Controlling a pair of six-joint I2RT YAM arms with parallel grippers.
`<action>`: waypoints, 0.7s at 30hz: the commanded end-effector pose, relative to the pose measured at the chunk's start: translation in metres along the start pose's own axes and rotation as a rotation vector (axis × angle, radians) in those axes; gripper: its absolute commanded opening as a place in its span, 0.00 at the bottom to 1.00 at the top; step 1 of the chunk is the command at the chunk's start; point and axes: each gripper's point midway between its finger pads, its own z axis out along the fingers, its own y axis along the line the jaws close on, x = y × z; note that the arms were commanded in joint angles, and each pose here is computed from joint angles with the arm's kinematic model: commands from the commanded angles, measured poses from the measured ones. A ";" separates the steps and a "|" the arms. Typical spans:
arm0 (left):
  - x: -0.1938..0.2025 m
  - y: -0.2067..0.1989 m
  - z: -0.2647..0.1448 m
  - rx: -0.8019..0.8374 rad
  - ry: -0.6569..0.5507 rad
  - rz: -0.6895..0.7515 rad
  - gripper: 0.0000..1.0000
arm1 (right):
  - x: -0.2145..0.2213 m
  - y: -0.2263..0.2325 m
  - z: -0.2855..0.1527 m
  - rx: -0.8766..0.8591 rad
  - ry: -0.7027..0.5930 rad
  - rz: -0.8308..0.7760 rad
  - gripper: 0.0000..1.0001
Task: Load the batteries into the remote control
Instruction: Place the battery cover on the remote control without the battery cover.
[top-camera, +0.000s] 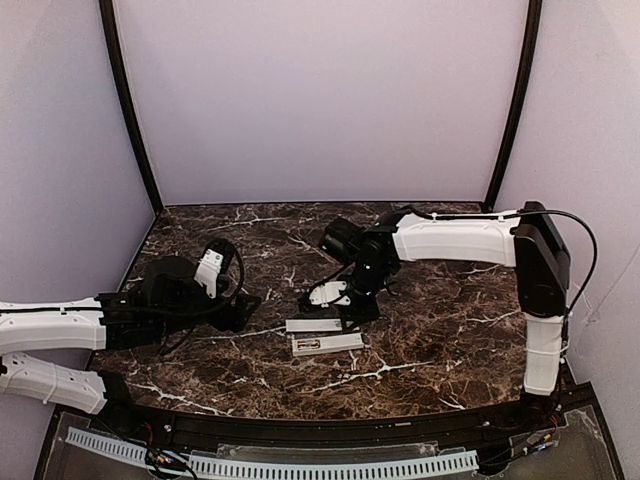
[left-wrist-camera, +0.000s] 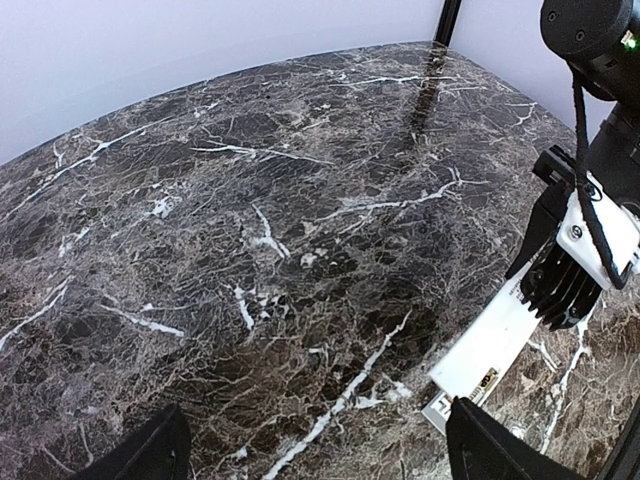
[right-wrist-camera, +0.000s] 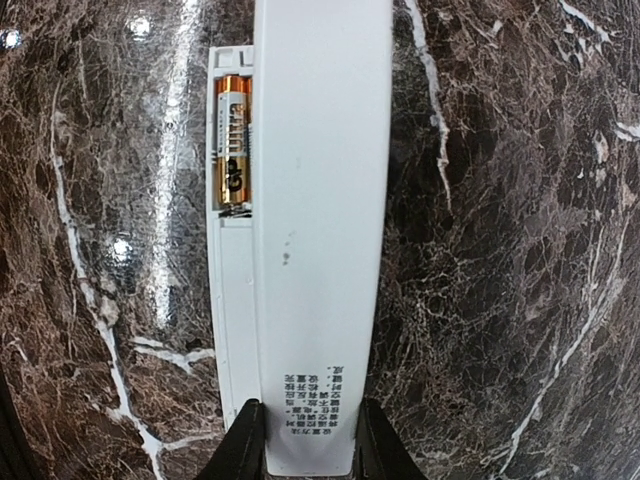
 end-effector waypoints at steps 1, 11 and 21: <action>-0.004 0.001 0.000 -0.006 0.006 -0.009 0.89 | -0.001 0.013 0.013 -0.045 0.003 -0.008 0.20; -0.002 0.002 0.002 -0.009 0.007 -0.013 0.89 | 0.004 0.024 0.025 -0.080 0.032 -0.003 0.20; 0.000 0.004 0.000 -0.013 0.006 -0.012 0.89 | 0.013 0.025 0.041 -0.083 0.100 -0.004 0.22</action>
